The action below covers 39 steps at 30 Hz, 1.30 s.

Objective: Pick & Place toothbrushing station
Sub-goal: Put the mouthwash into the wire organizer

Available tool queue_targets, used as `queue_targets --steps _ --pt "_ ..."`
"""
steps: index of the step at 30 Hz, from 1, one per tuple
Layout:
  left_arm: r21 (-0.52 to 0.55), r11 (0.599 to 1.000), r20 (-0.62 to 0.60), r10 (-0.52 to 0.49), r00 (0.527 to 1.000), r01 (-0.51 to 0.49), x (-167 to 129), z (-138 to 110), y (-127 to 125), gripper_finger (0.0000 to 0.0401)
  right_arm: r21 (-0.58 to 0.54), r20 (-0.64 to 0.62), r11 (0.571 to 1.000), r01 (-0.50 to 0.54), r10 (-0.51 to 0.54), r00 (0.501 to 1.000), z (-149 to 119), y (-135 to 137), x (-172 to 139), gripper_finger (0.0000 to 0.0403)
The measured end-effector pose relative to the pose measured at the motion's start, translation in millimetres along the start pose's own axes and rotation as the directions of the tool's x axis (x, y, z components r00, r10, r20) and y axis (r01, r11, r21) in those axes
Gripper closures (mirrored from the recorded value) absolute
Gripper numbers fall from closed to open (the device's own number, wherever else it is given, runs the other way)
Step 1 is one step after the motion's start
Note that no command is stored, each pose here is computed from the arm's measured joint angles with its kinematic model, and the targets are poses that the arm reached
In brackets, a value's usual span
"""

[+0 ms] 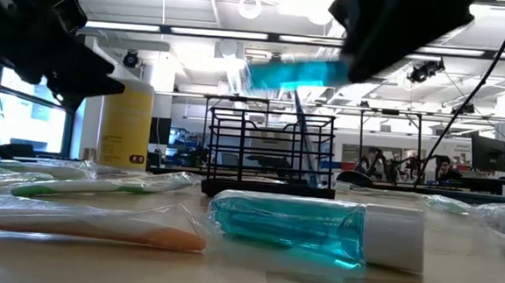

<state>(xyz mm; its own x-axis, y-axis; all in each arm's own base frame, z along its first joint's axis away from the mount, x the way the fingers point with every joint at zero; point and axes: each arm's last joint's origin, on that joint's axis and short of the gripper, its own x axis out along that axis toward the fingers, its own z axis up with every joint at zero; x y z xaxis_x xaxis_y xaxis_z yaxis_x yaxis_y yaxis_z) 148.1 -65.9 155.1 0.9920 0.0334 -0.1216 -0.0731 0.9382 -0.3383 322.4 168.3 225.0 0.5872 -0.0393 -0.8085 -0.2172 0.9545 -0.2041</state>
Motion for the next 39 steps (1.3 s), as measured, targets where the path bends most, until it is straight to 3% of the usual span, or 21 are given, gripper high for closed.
queue_targets --steps 8,16,22,32,39 --pt "0.019 0.984 -0.016 -0.178 0.984 0.178 39.6 19.2 -40.3 0.0212 -0.049 0.093 0.999 0.013 -0.008 0.996 14.5 2.2 -7.0 0.0314" --pt "0.175 0.975 -0.173 -0.108 0.979 0.138 92.4 35.2 -82.1 0.0212 -0.090 0.123 0.996 0.022 -0.011 0.992 15.8 10.3 -10.1 0.0314" --pt "0.193 0.972 -0.213 -0.095 0.972 0.137 119.0 51.5 -106.9 0.0212 -0.130 0.134 0.990 0.053 -0.036 0.990 14.7 18.0 -13.2 0.0314" --pt "0.252 0.934 -0.309 -0.169 0.936 0.252 139.3 53.7 -125.3 0.0212 -0.155 0.133 0.984 0.086 -0.066 0.989 13.8 19.1 -14.0 0.0314" --pt "0.249 0.932 -0.321 -0.178 0.930 0.264 142.3 51.9 -126.8 0.0212 -0.159 0.132 0.984 0.083 -0.062 0.989 13.8 18.9 -13.9 0.0314"
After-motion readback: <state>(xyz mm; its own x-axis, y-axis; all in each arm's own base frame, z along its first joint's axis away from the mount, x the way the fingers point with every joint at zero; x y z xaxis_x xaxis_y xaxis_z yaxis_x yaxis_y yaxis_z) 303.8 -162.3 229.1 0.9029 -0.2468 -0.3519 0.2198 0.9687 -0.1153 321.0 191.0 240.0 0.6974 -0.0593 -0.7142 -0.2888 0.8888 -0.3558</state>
